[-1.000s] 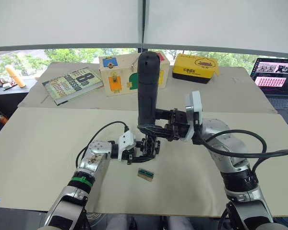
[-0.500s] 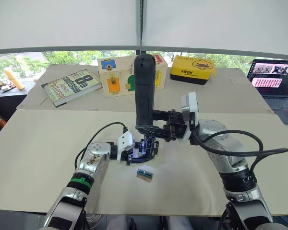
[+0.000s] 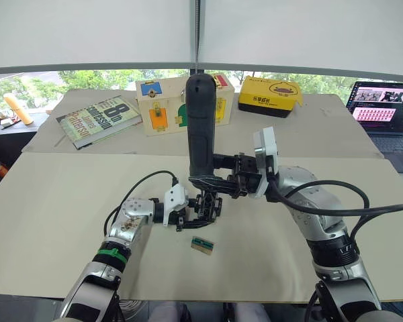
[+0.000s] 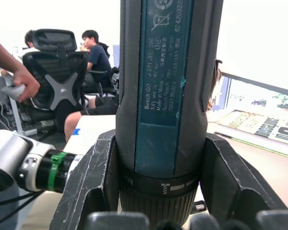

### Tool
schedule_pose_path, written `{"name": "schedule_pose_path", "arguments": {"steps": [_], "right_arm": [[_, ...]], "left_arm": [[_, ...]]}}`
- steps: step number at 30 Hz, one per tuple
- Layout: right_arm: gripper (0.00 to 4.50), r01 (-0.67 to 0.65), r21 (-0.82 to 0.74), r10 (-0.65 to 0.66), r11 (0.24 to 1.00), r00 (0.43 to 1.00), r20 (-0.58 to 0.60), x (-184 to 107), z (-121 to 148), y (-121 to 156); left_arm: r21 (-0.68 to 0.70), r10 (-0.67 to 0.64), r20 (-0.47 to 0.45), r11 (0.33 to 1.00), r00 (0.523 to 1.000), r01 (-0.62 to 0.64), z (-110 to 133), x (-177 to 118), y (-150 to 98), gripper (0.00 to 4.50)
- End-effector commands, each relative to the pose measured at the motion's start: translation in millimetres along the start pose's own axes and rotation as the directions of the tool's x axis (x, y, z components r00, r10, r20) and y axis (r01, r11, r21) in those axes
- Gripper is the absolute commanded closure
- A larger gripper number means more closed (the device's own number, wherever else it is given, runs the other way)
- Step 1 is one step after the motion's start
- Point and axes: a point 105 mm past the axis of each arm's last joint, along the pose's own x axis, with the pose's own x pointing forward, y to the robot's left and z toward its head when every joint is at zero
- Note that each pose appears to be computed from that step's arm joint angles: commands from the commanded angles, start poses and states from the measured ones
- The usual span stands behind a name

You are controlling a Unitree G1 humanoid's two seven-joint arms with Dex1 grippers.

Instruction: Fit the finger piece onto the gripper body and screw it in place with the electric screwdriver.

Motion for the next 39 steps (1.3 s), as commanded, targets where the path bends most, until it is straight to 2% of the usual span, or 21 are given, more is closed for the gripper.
{"name": "schedule_pose_path", "arguments": {"steps": [1, 5, 9, 13, 14, 17, 20, 24, 27, 34, 36, 39], "right_arm": [[2.59, -0.079, -0.129, 0.092, 0.988, 0.99, 0.104, 4, 43, 11], [2.59, -0.083, -0.136, 0.097, 0.987, 0.99, 0.105, 2, 46, 10], [2.59, -0.088, -0.137, 0.103, 0.987, 0.989, 0.109, 0, 47, 10], [2.59, -0.127, -0.192, 0.155, 0.973, 0.978, 0.139, 4, 61, 19], [2.59, -0.144, -0.21, 0.177, 0.967, 0.973, 0.148, 6, 67, 24], [2.59, -0.179, -0.229, 0.219, 0.957, 0.962, 0.161, 12, 80, 34], [2.59, -0.178, -0.227, 0.214, 0.957, 0.966, 0.145, 5, 84, 37], [2.59, -0.111, -0.225, 0.135, 0.968, 0.986, 0.097, -19, 88, 34], [2.59, -0.059, -0.198, 0.066, 0.978, 0.997, 0.031, -40, 84, 35], [2.59, 0.095, -0.199, -0.109, 0.975, 0.992, -0.062, -81, 68, 42], [2.59, 0.127, -0.209, -0.142, 0.97, 0.988, -0.06, -87, 66, 46], [2.59, 0.096, -0.188, -0.108, 0.977, 0.992, -0.058, -80, 61, 59]], "left_arm": [[-0.053, -0.004, -0.083, 0.999, 0.997, 0.0, -22, -3, -4, 2.2], [-0.062, 0.004, -0.091, 0.998, 0.996, -0.009, -24, -3, -3, 2.2], [-0.143, -0.004, -0.087, 0.99, 0.996, -0.008, -28, -3, -5, 2.2], [-0.17, 0.027, -0.118, 0.984, 0.993, -0.048, -34, -5, -2, 0.27], [-0.16, 0.042, -0.116, 0.985, 0.992, -0.061, -34, -7, -1, 0.04], [-0.146, 0.081, -0.092, 0.985, 0.992, -0.094, -33, -16, 1, 0.04], [-0.118, 0.094, -0.083, 0.988, 0.992, -0.103, -32, -33, -4, 0.04], [-0.118, 0.167, -0.078, 0.977, 0.983, -0.175, -31, -74, -2, 0.04], [-0.046, 0.264, -0.096, 0.962, 0.96, -0.269, -31, -111, 5, 0.04], [-0.047, 0.133, -0.149, 0.989, 0.98, -0.141, -33, -158, -27, 0.04], [-0.048, 0.103, -0.158, 0.993, 0.982, -0.112, -32, -162, -34, 0.04], [-0.08, 0.03, -0.162, 0.996, 0.986, -0.043, -28, -158, -46, 0.04]]}}
